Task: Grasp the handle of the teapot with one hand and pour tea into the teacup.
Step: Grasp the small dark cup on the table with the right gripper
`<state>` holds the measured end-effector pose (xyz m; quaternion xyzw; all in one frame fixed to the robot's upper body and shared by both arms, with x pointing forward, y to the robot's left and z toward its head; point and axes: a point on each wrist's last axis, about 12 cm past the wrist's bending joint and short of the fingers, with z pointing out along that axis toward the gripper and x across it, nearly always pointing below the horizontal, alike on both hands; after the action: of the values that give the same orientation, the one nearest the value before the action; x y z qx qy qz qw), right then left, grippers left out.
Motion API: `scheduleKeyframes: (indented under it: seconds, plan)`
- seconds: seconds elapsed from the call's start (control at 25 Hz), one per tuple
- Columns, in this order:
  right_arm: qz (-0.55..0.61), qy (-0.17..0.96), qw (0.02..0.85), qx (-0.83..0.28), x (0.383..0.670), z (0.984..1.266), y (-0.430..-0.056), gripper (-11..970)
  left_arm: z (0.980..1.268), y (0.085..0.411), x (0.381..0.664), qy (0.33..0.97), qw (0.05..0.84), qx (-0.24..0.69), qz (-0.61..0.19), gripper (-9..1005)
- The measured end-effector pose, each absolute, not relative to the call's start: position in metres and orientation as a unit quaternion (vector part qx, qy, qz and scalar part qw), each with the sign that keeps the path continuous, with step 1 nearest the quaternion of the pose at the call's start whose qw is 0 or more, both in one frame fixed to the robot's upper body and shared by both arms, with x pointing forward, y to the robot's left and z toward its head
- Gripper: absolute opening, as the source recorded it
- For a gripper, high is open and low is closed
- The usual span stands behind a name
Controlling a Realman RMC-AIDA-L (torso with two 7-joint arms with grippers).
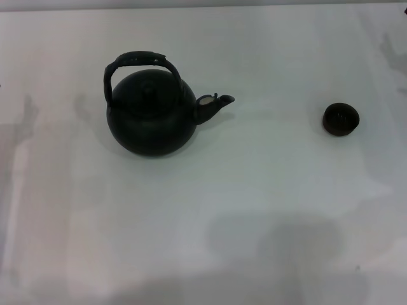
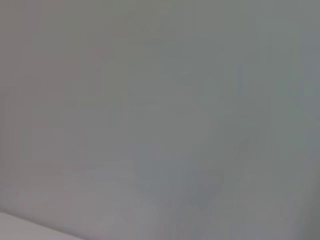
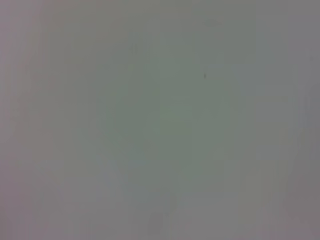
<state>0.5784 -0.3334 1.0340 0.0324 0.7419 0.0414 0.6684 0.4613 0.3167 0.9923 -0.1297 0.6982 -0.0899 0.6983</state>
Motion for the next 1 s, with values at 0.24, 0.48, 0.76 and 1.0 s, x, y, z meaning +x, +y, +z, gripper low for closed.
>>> scheduleKeyframes:
  seconds: [0.24, 0.48, 0.76, 1.0]
  plan:
    - [0.046, 0.745, 0.664, 0.038, 0.576, 1.031, -0.333, 871, 0.991, 0.317, 0.460, 0.700, 0.697, -0.130, -0.089, 830]
    - [0.058, 0.747, 0.661, 0.044, 0.575, 1.030, -0.331, 871, 0.990, 0.318, 0.457, 0.701, 0.695, -0.131, -0.088, 829]
    - [0.177, 0.767, 0.617, -0.015, 0.606, 1.057, -0.322, 871, 0.989, 0.317, 0.456, 0.703, 0.694, -0.130, -0.090, 831]
    - [0.219, 0.787, 0.560, -0.140, 0.638, 1.113, -0.308, 870, 0.990, 0.317, 0.456, 0.703, 0.694, -0.126, -0.090, 830]
